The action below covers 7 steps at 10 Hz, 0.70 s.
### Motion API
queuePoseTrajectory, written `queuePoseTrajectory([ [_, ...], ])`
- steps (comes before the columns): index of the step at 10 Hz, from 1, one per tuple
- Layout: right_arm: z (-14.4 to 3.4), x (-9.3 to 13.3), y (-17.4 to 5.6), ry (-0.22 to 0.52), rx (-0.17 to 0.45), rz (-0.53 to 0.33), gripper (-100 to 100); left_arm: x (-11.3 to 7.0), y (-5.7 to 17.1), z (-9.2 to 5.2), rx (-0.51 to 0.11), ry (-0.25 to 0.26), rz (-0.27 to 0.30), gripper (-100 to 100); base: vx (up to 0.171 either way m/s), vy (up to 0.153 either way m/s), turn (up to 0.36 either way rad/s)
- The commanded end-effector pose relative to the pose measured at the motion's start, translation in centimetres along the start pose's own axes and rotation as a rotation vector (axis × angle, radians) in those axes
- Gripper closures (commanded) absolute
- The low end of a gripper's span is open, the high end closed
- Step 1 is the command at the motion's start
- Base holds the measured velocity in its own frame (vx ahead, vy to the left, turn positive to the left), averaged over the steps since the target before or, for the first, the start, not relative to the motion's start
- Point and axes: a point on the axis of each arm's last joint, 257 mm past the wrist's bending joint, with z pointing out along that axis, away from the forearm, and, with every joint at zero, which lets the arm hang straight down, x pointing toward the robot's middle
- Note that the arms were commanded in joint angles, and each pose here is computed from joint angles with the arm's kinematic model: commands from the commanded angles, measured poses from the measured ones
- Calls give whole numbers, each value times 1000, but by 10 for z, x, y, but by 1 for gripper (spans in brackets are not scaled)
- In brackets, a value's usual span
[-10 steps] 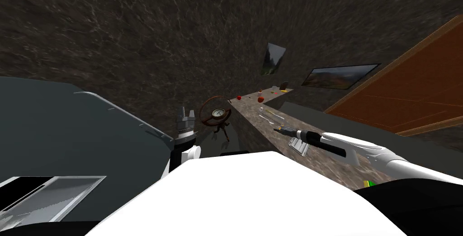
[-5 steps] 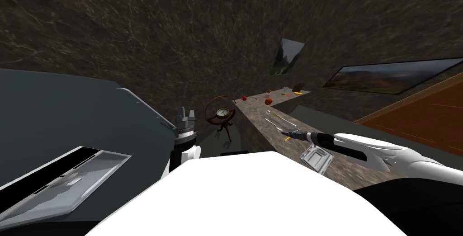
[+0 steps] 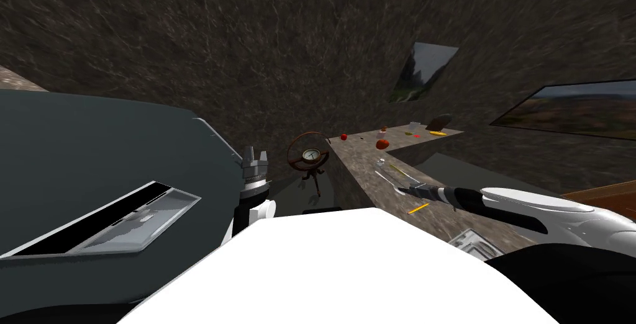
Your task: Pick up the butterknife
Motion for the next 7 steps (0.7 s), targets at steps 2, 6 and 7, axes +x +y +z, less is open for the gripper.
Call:
queuePoseTrajectory([
  [2,-11,25,-8,45,1,30,-100,0,0,0,0,0,0,0,81,-50,165],
  [6,-17,40,-11,68,-1,56,0,0,0,0,0,0,0,0,69,-28,83],
  [7,-17,43,-4,69,-8,38,-100,0,0,0,0,0,0,0,25,-26,22],
])
